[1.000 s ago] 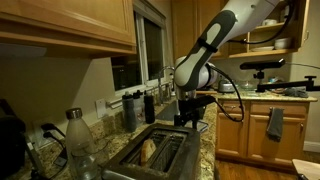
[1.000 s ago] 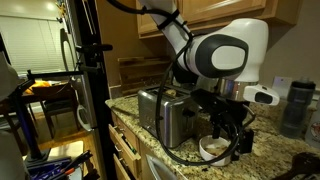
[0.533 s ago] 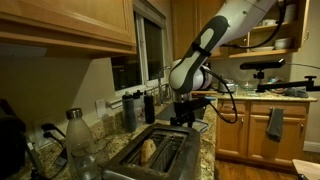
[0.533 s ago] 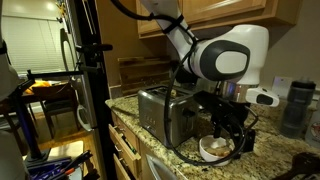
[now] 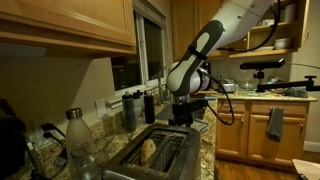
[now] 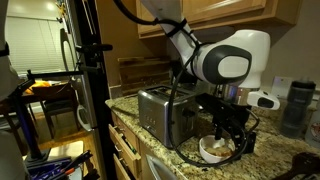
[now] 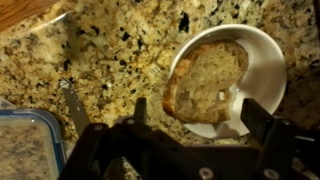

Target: Put two slices of bread into the toaster.

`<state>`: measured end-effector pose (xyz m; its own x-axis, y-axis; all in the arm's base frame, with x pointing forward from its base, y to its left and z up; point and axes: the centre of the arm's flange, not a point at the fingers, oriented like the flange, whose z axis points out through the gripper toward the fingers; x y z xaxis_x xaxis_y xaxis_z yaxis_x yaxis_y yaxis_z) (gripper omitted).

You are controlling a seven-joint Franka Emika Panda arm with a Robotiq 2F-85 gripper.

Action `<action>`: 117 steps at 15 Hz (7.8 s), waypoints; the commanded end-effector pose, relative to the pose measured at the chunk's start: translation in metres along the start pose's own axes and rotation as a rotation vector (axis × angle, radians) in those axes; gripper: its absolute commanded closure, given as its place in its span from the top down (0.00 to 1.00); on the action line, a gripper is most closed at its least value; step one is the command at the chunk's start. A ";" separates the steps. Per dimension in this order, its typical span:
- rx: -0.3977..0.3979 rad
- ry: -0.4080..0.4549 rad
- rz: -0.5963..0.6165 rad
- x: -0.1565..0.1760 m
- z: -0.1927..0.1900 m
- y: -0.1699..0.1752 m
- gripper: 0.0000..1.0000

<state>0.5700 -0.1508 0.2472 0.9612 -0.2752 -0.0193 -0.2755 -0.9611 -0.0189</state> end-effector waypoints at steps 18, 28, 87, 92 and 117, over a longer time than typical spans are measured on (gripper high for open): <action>-0.014 0.034 0.050 0.009 -0.016 0.004 0.12; -0.014 0.058 0.114 0.018 -0.031 -0.002 0.11; -0.156 -0.087 0.486 -0.127 -0.250 -0.183 0.10; -0.179 -0.153 0.448 -0.127 -0.247 -0.199 0.11; -0.240 -0.322 0.374 -0.082 -0.213 -0.245 0.10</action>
<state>0.5582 0.0983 0.4604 0.7486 -0.6164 -0.2442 -0.5641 -0.7857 0.2538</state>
